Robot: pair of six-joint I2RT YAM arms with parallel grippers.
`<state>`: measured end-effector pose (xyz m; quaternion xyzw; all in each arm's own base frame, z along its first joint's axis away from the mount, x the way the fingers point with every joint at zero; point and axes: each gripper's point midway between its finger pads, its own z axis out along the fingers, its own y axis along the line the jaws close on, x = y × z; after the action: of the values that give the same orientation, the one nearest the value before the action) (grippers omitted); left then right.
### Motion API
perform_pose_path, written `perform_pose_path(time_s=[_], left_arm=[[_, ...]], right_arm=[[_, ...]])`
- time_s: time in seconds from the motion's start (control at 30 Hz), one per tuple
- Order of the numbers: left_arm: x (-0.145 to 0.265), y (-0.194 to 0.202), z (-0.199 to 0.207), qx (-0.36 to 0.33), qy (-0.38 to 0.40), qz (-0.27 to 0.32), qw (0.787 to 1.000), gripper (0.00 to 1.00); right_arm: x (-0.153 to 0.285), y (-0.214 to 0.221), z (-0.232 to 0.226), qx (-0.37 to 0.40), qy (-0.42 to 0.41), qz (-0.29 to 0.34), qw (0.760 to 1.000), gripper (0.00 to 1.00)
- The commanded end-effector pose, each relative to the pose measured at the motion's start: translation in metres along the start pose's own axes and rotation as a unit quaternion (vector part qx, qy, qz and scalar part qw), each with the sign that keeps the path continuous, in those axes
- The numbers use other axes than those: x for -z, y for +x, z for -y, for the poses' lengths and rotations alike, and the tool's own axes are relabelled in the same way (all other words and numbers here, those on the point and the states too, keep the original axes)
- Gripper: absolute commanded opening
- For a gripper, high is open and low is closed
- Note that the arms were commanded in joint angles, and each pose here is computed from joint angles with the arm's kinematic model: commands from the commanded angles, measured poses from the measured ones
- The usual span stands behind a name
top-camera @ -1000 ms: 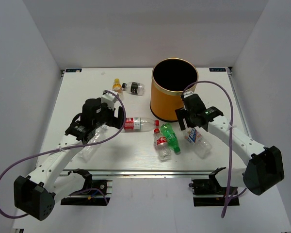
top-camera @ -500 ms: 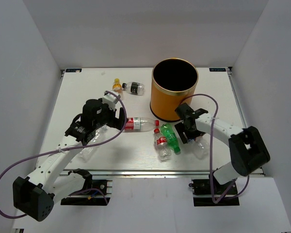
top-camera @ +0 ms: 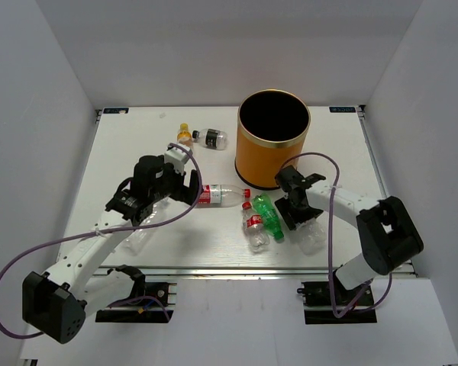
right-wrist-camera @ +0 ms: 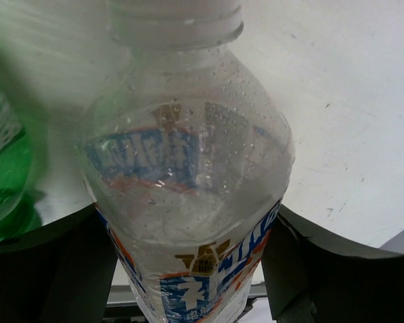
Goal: Put the plastic bottles in the bin
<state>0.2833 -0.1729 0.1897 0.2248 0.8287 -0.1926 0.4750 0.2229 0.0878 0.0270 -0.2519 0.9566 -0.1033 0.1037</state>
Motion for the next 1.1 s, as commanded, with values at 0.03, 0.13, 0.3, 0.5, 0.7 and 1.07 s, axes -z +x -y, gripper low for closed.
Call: perform_pose_path(time_s=[0.03,0.13,0.3,0.5,0.7,1.07], left_arm=[[-0.001,0.002,0.001,-0.002,0.002,-0.002,1.0,0.96],[-0.004,0.002,0.001,-0.009,0.001,-0.001,1.0,0.96],[-0.02,0.011,-0.008,-0.021,-0.014,-0.031,0.999,0.96],[-0.046,0.01,-0.003,-0.09,0.0,-0.056,0.994,0.96],[-0.061,-0.014,0.002,-0.22,0.005,-0.027,0.975,0.96],[-0.103,0.027,0.004,-0.351,0.098,-0.148,0.919,1.0]], right_arm=[[0.036,-0.017,-0.009,-0.027,-0.036,0.069,0.997,0.0],[0.069,-0.022,-0.01,-0.031,-0.048,0.109,0.992,0.0],[0.149,-0.046,-0.031,-0.012,-0.153,0.261,0.953,0.0],[0.286,-0.092,-0.025,0.034,-0.21,0.504,0.837,0.0],[0.39,-0.152,0.037,-0.027,-0.102,0.649,0.754,0.0],[0.422,-0.291,0.107,-0.091,0.033,0.698,0.71,0.0]])
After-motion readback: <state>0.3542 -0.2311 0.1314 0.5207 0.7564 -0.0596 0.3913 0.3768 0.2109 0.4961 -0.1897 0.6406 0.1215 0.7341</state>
